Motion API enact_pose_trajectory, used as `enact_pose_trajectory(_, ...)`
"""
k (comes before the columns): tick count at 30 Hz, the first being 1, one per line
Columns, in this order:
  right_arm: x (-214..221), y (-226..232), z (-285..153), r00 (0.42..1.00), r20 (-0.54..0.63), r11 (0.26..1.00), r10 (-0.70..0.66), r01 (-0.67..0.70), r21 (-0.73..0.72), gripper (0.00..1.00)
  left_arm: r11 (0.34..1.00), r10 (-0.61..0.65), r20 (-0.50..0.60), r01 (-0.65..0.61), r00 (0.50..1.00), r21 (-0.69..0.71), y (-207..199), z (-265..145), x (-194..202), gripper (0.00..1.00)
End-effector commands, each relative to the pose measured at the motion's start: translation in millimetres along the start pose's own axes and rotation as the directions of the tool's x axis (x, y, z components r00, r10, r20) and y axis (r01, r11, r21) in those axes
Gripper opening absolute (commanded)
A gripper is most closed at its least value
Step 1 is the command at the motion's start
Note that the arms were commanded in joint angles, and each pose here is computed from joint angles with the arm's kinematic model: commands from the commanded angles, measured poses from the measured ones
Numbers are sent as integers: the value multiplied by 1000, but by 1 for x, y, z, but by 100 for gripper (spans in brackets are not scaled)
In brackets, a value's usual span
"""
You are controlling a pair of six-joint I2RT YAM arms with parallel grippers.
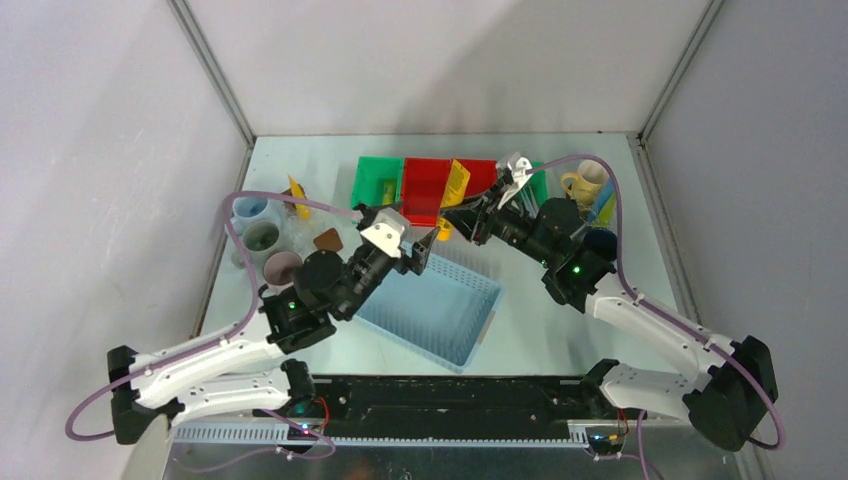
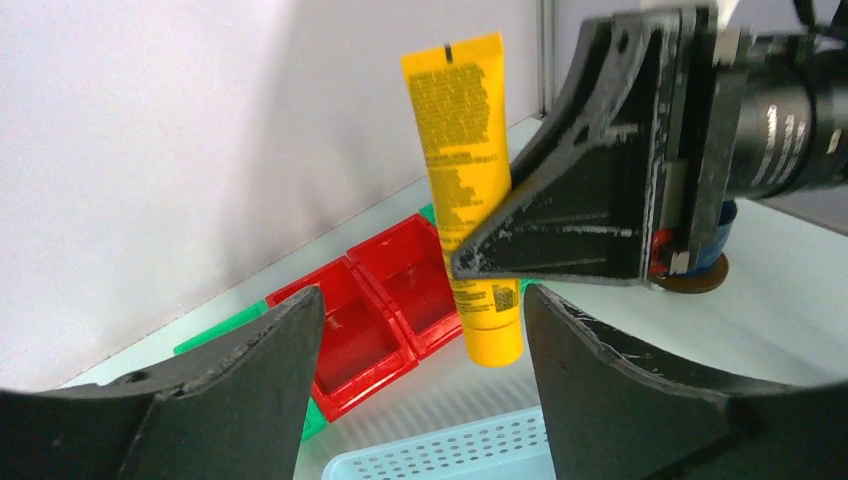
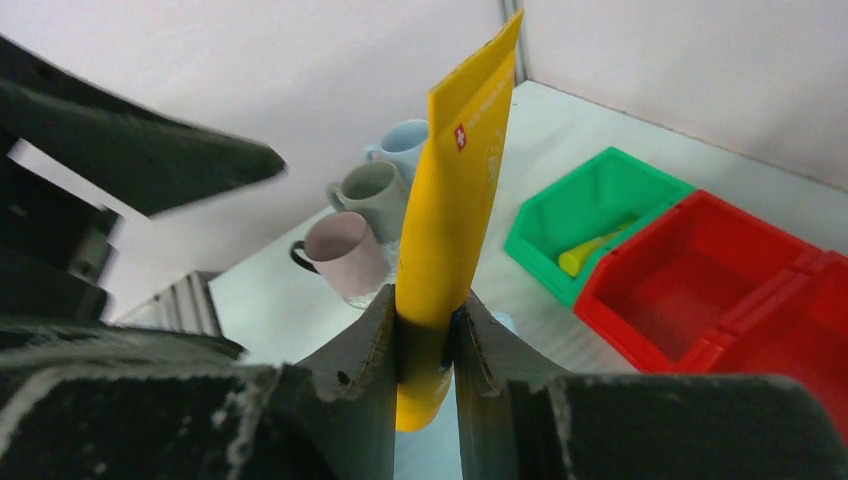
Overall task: Prepare toiletry sets of a toothbrush and toothpaste on the tray
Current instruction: Pick up the toothpaste from the storage box.
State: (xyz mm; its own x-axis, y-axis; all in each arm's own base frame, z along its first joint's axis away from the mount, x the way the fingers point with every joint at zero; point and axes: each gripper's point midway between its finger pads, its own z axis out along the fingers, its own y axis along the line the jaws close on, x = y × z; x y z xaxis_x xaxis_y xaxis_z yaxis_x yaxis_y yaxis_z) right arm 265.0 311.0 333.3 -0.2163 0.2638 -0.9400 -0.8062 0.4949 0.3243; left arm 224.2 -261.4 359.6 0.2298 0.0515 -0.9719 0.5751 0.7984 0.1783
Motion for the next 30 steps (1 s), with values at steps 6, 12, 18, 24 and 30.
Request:
enact_pose_trajectory(6,-4,6,-13,942,8,938,-337,336,-80,13,981,-169,-108,177,980,78,11,-9,-36,82)
enact_pose_trajectory(12,2,-11,-12,923,-22,923,-385,385,19,14,948,-309,-120,315,944,38,25,-7,-56,82)
enact_pose_trajectory(18,7,-31,-4,859,-79,841,-506,511,176,13,849,-528,-146,520,837,-91,29,3,-65,80)
enact_pose_trajectory(24,9,-38,2,755,-125,716,-643,651,252,12,756,-653,-187,619,734,-215,27,13,-53,79)
enact_pose_trajectory(30,16,-38,6,681,-161,631,-714,726,273,12,689,-720,-182,662,669,-294,25,20,-37,73)
